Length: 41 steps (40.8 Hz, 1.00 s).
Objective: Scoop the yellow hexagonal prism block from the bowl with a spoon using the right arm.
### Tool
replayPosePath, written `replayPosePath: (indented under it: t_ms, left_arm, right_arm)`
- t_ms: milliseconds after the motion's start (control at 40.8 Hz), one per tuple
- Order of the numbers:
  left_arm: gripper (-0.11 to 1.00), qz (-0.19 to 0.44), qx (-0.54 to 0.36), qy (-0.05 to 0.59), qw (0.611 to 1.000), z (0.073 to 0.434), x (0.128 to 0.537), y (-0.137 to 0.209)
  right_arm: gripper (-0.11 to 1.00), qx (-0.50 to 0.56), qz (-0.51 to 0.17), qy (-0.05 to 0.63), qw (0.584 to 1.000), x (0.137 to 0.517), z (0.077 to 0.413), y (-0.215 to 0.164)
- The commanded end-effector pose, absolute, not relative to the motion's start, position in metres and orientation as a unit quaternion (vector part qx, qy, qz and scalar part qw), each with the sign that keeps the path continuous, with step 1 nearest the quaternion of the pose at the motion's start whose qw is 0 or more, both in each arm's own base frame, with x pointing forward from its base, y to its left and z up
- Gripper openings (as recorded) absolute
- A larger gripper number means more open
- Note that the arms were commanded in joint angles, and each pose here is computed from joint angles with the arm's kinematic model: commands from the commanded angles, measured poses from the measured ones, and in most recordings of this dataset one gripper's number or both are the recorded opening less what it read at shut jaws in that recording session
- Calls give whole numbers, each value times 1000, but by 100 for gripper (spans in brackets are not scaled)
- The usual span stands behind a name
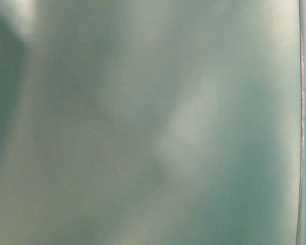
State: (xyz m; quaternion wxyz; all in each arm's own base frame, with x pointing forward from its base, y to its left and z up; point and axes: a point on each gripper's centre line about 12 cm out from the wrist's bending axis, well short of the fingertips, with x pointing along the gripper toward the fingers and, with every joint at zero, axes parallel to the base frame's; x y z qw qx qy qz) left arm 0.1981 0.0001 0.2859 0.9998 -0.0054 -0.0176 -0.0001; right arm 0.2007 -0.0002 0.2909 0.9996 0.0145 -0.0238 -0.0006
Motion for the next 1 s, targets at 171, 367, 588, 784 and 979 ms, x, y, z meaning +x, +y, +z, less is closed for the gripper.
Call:
replayPosePath:
  t_ms: [171, 367, 588, 784, 979]
  left_arm:
    - [0, 0, -5, -30, 1000, 296, 201, 0]
    - [0, 1, -5, -30, 1000, 296, 201, 1]
    - [0, 0, -5, -30, 1000, 296, 201, 0]
    - [0, 1, -5, -30, 1000, 296, 201, 1]
    - [0, 0, -5, -29, 1000, 296, 201, 0]
  right_arm:
    - [28, 25, -3, -35, 999, 203, 301, -1]
    - [50, 39, -5, -29, 999, 205, 298, -1]
    - [50, 42, -7, -2, 999, 211, 286, -2]
    - [50, 48, -9, 33, 998, 218, 270, -2]
    - [50, 70, -13, 66, 995, 229, 250, -2]
